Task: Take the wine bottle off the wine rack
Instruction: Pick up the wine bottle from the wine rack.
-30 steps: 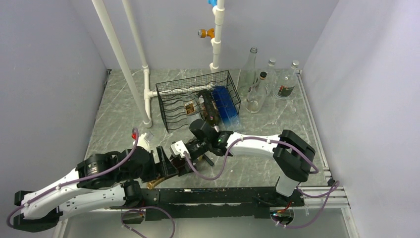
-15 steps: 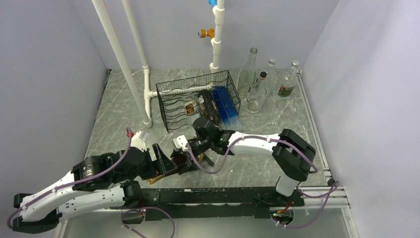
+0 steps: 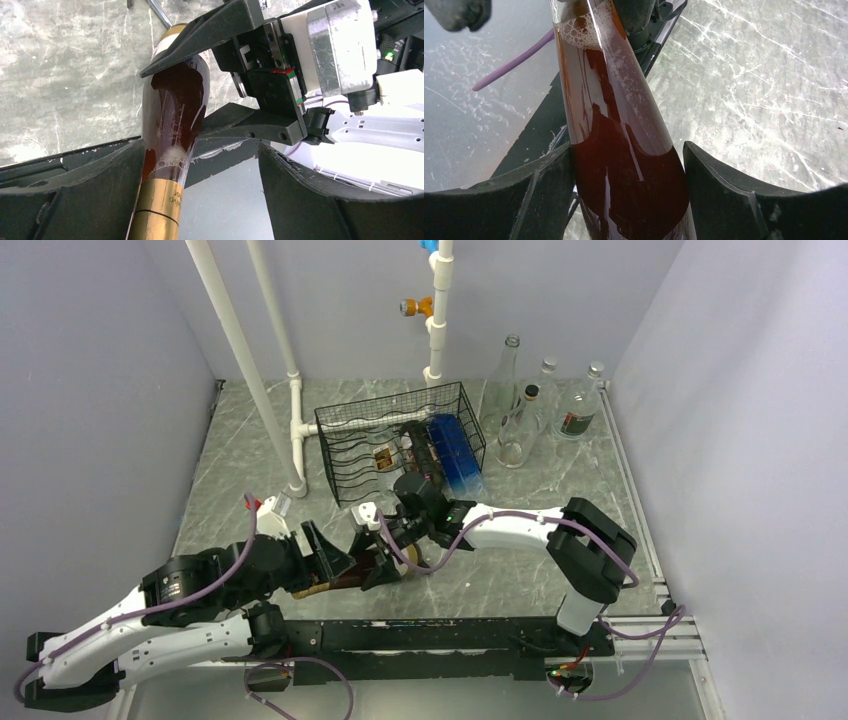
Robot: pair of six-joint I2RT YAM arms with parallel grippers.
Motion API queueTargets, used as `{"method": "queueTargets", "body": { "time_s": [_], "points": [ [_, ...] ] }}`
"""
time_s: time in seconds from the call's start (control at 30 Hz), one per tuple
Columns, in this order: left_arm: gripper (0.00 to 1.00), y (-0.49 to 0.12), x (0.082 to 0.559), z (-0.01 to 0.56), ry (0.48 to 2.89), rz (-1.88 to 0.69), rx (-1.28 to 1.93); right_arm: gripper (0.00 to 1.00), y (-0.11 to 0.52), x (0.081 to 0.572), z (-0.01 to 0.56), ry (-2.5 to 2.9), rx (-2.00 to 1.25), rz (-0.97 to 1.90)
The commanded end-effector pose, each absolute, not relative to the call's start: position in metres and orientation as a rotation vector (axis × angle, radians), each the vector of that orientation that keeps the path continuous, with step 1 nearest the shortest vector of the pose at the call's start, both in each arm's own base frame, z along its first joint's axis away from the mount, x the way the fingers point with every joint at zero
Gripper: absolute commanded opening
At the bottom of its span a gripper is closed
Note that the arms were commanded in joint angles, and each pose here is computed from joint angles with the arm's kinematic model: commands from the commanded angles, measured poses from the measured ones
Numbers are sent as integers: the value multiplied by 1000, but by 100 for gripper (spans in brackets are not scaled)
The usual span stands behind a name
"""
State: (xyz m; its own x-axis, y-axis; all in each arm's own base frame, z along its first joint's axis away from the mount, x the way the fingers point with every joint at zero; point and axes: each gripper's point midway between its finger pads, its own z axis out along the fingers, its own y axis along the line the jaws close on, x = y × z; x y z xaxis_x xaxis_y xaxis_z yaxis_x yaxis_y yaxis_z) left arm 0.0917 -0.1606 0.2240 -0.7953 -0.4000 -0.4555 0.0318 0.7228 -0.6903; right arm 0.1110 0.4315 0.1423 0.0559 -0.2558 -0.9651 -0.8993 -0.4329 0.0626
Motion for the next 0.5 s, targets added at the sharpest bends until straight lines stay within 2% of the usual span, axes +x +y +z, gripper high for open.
{"method": "queueTargets", "body": {
  "time_s": [0.0, 0.37, 0.47],
  "points": [
    [85, -177, 85, 260, 2242, -1180, -287, 51, 443, 139, 168, 1185, -1610, 1371],
    [85, -168, 83, 252, 2292, -1118, -313, 50, 445, 151, 163, 1253, -1575, 1340],
    [80, -164, 84, 251, 2294, -1088, -316, 50, 445, 153, 163, 1270, -1561, 1341]
  ]
}}
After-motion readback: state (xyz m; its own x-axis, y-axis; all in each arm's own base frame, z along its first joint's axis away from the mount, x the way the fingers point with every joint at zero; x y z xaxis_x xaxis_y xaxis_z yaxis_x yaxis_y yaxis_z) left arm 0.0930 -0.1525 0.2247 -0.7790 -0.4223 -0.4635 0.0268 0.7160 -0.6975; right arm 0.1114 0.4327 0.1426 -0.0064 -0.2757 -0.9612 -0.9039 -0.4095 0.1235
